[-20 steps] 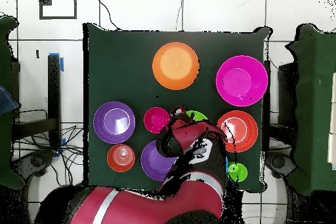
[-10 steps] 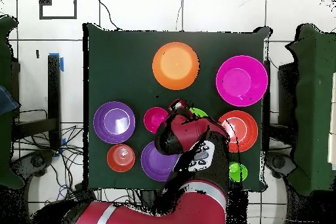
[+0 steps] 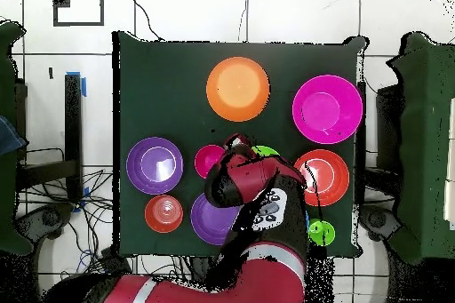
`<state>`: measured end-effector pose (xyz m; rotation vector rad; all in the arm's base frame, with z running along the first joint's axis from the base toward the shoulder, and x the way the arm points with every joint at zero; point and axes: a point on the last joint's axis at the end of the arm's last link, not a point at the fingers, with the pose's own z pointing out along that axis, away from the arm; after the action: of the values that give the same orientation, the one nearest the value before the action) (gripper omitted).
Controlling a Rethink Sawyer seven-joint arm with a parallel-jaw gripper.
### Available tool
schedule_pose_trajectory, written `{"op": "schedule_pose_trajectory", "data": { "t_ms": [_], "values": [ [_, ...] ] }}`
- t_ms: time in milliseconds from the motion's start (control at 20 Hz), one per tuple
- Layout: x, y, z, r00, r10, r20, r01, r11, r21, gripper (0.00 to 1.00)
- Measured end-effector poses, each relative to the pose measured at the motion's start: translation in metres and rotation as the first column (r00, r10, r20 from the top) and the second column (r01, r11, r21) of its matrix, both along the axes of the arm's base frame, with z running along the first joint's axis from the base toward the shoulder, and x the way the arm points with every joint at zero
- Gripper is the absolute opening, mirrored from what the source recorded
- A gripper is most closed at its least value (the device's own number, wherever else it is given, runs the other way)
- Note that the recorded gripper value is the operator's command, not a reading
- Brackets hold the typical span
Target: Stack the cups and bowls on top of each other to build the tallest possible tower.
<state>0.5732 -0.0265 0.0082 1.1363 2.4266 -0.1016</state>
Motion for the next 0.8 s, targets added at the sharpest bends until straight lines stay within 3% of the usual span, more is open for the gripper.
{"op": "schedule_pose_trajectory", "data": {
  "t_ms": [50, 800],
  "values": [
    [-0.0001, 0.0005, 0.0, 1.0, 0.001, -0.001, -0.001, 1.0, 0.0, 1.0],
    [-0.0071, 0.0037, -0.0033, 0.9979, -0.019, -0.061, 0.019, 0.9998, -0.008, 1.0]
  ]
}}
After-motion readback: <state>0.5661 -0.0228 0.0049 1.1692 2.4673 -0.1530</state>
